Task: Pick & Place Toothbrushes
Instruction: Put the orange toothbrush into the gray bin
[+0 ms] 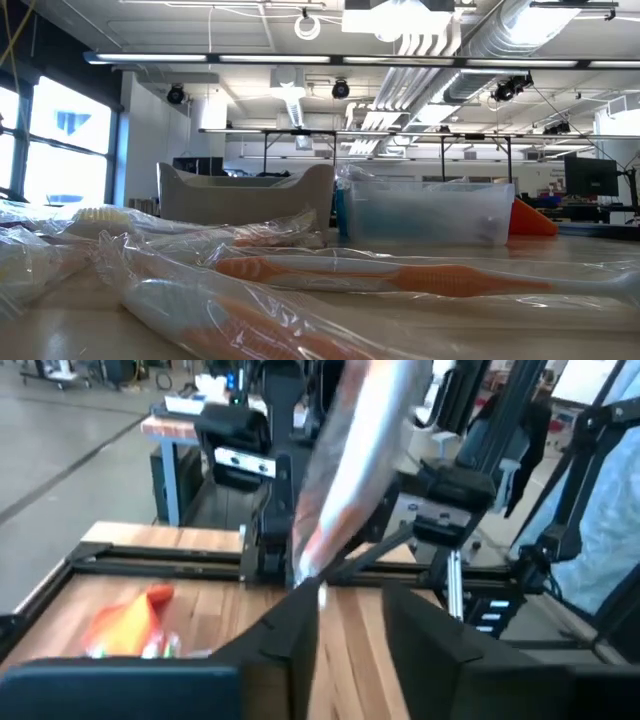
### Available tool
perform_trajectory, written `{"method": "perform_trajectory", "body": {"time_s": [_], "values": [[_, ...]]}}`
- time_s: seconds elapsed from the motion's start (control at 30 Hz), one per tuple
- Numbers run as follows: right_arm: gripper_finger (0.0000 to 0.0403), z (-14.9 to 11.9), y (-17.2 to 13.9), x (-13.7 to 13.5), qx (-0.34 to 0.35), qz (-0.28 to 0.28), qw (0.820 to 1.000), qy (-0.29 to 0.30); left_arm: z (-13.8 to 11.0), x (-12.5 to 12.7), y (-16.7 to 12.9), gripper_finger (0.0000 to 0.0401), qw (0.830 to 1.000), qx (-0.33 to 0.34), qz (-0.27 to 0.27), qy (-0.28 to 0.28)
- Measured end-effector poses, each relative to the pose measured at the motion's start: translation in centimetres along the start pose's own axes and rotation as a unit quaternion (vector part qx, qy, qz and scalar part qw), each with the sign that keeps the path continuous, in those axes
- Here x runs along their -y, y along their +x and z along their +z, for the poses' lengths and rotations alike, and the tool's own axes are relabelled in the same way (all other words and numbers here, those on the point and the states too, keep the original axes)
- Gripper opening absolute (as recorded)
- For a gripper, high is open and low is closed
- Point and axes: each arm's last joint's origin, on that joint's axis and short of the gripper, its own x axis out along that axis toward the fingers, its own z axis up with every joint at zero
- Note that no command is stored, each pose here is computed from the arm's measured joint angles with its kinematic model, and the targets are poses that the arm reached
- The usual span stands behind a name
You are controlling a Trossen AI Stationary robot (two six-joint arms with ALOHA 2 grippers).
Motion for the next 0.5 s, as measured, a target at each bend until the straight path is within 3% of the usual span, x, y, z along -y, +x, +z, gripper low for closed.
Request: {"method": "perform_trajectory", "body": {"time_s": [0.2, 0.5], "values": [[0.0009, 0.0, 0.0, 0.0, -0.001, 0.002, 1.000, -0.007, 0.2, 0.0, -0.1, 0.0161, 1.000, 0.012, 0.006, 0.007], [0.0009, -0.2, 0.0, -0.1, -0.011, 0.011, 1.000, 0.005, 1.1, 0.1, -0.2, 0.0166, 0.998, 0.056, 0.004, 0.033]]}}
